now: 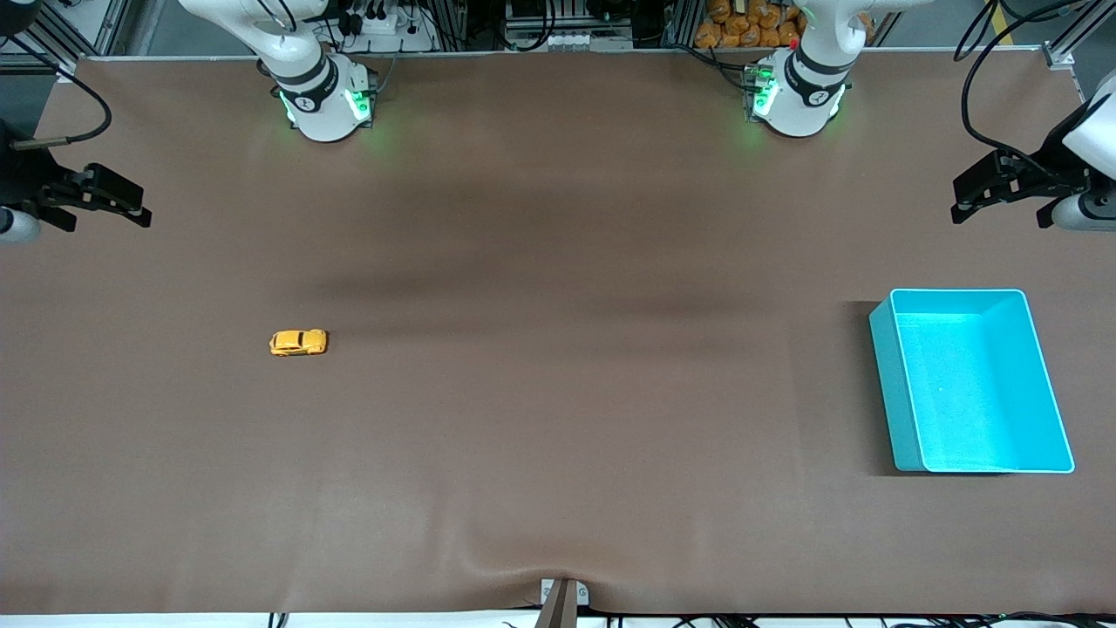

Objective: Wind and store yellow beetle car
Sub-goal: 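Lower the right gripper onto the yellow beetle car and grasp it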

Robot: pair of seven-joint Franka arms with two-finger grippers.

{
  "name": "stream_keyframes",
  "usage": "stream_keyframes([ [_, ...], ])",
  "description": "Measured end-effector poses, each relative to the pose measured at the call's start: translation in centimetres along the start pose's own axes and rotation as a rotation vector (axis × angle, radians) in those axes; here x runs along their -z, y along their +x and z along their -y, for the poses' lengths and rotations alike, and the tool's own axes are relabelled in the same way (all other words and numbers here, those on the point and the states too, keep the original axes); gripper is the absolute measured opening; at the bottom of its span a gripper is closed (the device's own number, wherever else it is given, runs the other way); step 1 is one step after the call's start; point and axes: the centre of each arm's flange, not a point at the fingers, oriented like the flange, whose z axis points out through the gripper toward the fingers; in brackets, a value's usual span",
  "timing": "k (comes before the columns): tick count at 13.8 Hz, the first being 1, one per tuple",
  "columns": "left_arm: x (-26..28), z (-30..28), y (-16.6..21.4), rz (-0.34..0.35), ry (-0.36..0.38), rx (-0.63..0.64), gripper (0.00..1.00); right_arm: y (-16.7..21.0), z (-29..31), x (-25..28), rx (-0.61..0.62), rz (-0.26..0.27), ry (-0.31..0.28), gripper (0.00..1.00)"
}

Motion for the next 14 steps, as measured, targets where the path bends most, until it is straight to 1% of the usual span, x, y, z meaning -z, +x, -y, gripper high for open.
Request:
stream_keyframes([
  [1,0.0,0.0,0.0,0.000,0.000,0.000,1.00,0.3,0.5,-0.6,0.050,0.011,0.000,1.00],
  [3,0.0,0.0,0.0,0.001,0.000,0.000,1.00,1.3,1.3,-2.3,0.192,0.034,0.003,1.00],
  [5,0.0,0.0,0.0,0.001,0.000,0.000,1.00,2.7,1.3,-5.1,0.303,0.028,0.003,1.00],
  [7,-0.1,0.0,0.0,0.001,0.000,0.000,1.00,3.5,1.1,-8.3,0.393,0.043,0.007,1.00],
  [9,-0.1,0.0,0.0,0.001,0.000,0.000,1.00,4.0,1.1,-10.8,0.457,0.051,0.010,1.00],
  [12,-0.1,-0.1,0.0,0.001,0.000,-0.002,1.00,4.1,1.1,-13.3,0.508,0.049,0.010,1.00],
  [14,-0.1,-0.1,0.0,0.001,0.000,-0.002,1.00,4.3,1.1,-14.6,0.597,0.037,0.006,1.00],
])
